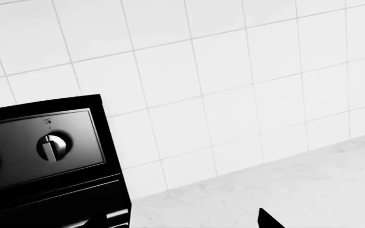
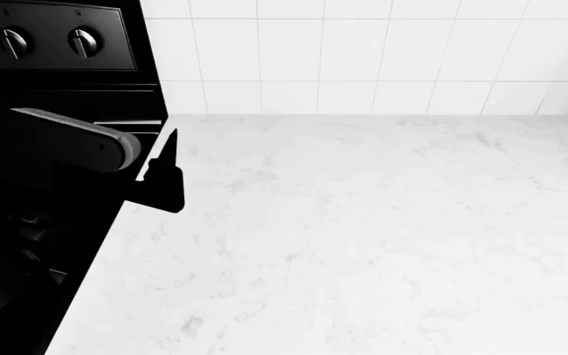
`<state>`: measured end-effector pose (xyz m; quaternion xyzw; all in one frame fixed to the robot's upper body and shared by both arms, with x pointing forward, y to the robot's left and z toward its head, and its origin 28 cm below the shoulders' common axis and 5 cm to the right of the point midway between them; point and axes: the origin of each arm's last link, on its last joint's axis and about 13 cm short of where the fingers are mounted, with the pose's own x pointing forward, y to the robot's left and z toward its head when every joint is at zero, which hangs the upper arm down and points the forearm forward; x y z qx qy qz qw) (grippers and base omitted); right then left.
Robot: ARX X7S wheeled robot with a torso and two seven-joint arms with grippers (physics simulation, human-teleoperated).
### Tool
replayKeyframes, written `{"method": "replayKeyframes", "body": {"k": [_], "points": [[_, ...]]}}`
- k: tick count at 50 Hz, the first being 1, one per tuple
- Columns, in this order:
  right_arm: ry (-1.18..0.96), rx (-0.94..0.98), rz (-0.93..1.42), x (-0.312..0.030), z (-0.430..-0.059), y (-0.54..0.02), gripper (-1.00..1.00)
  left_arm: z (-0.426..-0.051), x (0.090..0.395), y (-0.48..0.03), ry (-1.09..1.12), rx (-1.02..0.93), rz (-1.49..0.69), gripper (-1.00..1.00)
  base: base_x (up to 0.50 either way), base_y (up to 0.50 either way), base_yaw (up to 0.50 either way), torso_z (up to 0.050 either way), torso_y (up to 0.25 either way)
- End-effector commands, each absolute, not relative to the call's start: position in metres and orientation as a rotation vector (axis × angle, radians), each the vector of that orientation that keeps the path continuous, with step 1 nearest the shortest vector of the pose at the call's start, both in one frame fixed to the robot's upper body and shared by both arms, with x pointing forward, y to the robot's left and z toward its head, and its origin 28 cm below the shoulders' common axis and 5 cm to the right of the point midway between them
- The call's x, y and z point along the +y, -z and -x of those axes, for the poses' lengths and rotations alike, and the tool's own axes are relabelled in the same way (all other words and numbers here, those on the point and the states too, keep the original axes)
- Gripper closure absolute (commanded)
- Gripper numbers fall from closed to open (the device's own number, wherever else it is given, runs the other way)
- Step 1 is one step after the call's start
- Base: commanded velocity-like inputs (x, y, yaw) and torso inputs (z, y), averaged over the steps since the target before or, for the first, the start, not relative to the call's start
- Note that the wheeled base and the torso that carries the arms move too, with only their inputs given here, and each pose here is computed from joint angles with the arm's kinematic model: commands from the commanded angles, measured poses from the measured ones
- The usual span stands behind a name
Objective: Pick the apricot, corn from the counter and place them in the cabinet. Then close the cabinet.
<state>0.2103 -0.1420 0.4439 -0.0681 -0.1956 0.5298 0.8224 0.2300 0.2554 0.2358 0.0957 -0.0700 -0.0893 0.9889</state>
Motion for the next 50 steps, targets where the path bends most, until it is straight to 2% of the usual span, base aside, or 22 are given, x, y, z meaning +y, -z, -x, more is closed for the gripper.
{"method": "replayKeyframes", "body": {"k": [1, 23, 42, 50], "points": [[-1.020, -0.380, 0.093, -0.157, -0.218, -0.423, -1.00, -0.230, 0.256, -0.236, 0.178, -0.140, -0.193, -1.00, 0.00, 0.00, 0.00, 0.000, 0.000], [-0.792, -0.366, -0.018, -0.188, -0.217, -0.372, -1.00, -0.230, 0.256, -0.236, 0.173, -0.143, -0.193, -1.00, 0.00, 0.00, 0.00, 0.000, 0.000], [-0.388, -0.348, -0.091, -0.215, -0.221, -0.347, -1.00, -0.230, 0.257, -0.236, 0.163, -0.143, -0.189, -1.00, 0.00, 0.00, 0.00, 0.000, 0.000], [-0.152, -0.381, -0.121, -0.227, -0.221, -0.343, -1.00, -0.230, 0.257, -0.236, 0.159, -0.146, -0.186, -1.00, 0.00, 0.00, 0.00, 0.000, 0.000]]}}
